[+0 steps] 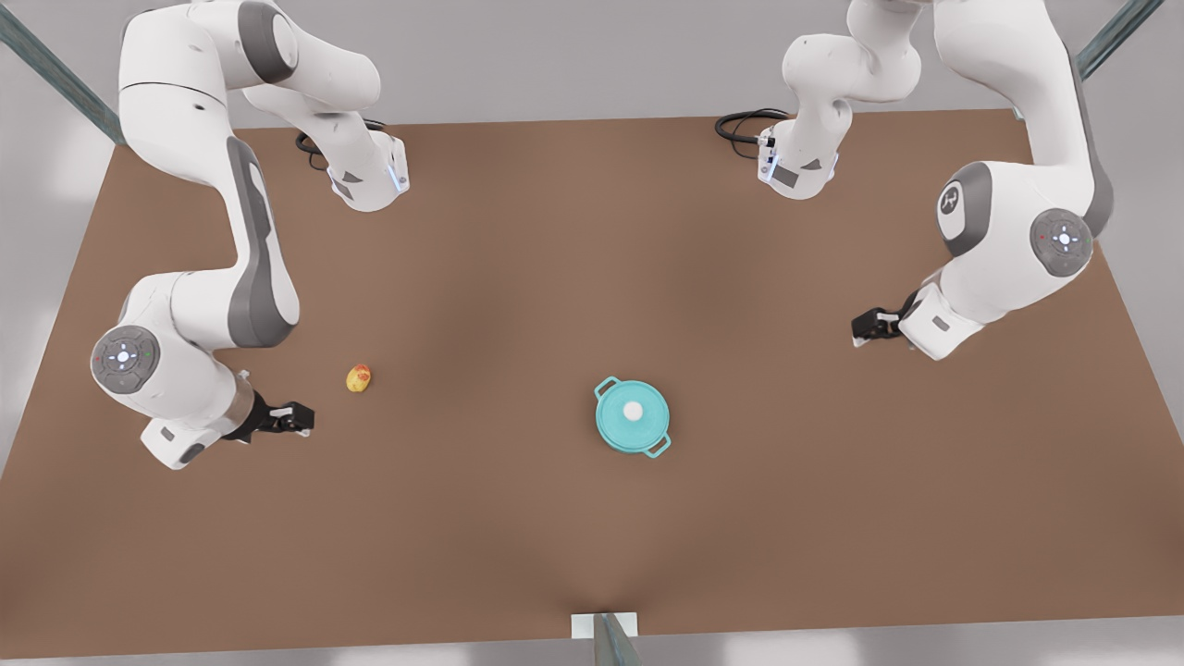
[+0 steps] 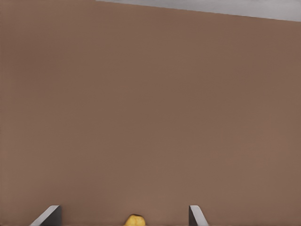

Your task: Open the pot lid and put the potato into the pot

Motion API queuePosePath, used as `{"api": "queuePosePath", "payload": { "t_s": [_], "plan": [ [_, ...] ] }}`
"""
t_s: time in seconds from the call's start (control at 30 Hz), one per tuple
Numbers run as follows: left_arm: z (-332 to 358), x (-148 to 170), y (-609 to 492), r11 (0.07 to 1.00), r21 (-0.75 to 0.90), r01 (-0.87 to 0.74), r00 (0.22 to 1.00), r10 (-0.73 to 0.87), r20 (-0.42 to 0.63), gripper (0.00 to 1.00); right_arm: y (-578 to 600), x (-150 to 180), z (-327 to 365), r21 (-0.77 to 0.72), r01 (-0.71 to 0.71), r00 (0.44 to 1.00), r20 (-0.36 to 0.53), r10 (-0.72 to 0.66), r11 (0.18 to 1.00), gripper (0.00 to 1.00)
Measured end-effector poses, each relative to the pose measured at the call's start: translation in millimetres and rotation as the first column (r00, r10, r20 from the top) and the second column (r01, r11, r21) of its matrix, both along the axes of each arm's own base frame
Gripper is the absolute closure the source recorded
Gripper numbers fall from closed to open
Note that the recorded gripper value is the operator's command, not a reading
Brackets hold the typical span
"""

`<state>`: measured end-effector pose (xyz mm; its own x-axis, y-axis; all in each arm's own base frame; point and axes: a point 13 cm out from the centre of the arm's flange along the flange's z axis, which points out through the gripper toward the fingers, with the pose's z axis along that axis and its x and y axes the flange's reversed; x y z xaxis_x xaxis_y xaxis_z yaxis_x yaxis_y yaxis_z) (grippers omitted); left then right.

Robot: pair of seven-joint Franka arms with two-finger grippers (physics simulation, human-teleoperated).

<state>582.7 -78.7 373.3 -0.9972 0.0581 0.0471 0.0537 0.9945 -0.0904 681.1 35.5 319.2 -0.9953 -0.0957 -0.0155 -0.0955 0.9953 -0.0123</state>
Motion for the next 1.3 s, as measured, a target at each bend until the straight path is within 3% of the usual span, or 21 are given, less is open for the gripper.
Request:
{"api": "queuePosePath", "payload": {
  "t_s": [0.13, 0.17, 0.23, 0.3, 0.43, 0.5, 0.6, 0.63, 0.67, 0.87, 1.03, 1.3],
  "plan": [
    [2, 21, -38, 0.998, 0.002, 0.065, 0.997, -0.065, 0.041, 0.0, 2, -5, -19, 0.0, 0.002, 0.999, -0.033, -0.002, 1.0, 0.0],
    [18, 39, -74, 0.994, 0.001, 0.108, 0.991, -0.108, 0.083, 0.0, 2, -9, -28, 0.0, 0.002, 0.999, -0.051, -0.002, 1.0, 0.0],
    [26, 35, -184, 0.97, 0.008, 0.242, 0.964, -0.241, 0.115, 0.0, 5, -21, -50, -0.003, -0.003, 0.996, -0.09, 0.003, 1.0, 0.0],
    [-7, 46, -282, 0.95, 0.025, 0.311, 0.941, -0.311, 0.13, 0.0, 7, -30, -64, -0.005, -0.007, 0.993, -0.114, 0.006, 1.0, 0.0],
    [-81, 64, -336, 0.972, 0.013, 0.236, 0.963, -0.236, 0.133, 0.0, 2, -19, -55, -0.013, -0.018, 0.997, -0.078, 0.017, 1.0, 0.0],
    [-101, 54, -352, 0.98, 0.009, 0.201, 0.973, -0.201, 0.118, 0.0, 1, -21, -71, -0.015, -0.012, 0.995, -0.101, 0.011, 1.0, 0.0],
    [-127, 28, -376, 0.986, 0.019, 0.163, 0.982, -0.164, 0.089, 0.0, -3, -75, -119, -0.022, -0.003, 0.985, -0.172, -0.001, 1.0, 0.01],
    [-135, 19, -382, 0.988, 0.025, 0.149, 0.985, -0.151, 0.078, 0.0, -7, -94, -132, -0.023, 0.005, 0.984, -0.176, -0.009, 1.0, 0.09],
    [-146, 13, -381, 0.99, 0.037, 0.133, 0.989, -0.135, 0.064, 0.0, -9, -107, -136, -0.024, 0.013, 0.986, -0.163, -0.017, 1.0, 0.0],
    [-202, -1, -371, 0.995, 0.086, 0.043, 0.997, -0.048, 0.055, 0.0, -10, -155, -153, -0.025, 0.065, 0.993, -0.101, -0.067, 0.998, 0.0],
    [-212, 12, -387, 0.999, 0.046, -0.007, 0.992, 0.001, 0.123, 0.0, -9, -171, -193, -0.016, 0.128, 0.988, -0.087, -0.129, 0.992, 0.0],
    [-243, 33, -370, 0.996, 0.056, -0.064, 0.985, 0.054, 0.163, 0.0, -5, -169, -245, -0.005, 0.208, 0.976, -0.07, -0.208, 0.978, 0.0]
  ]
}}
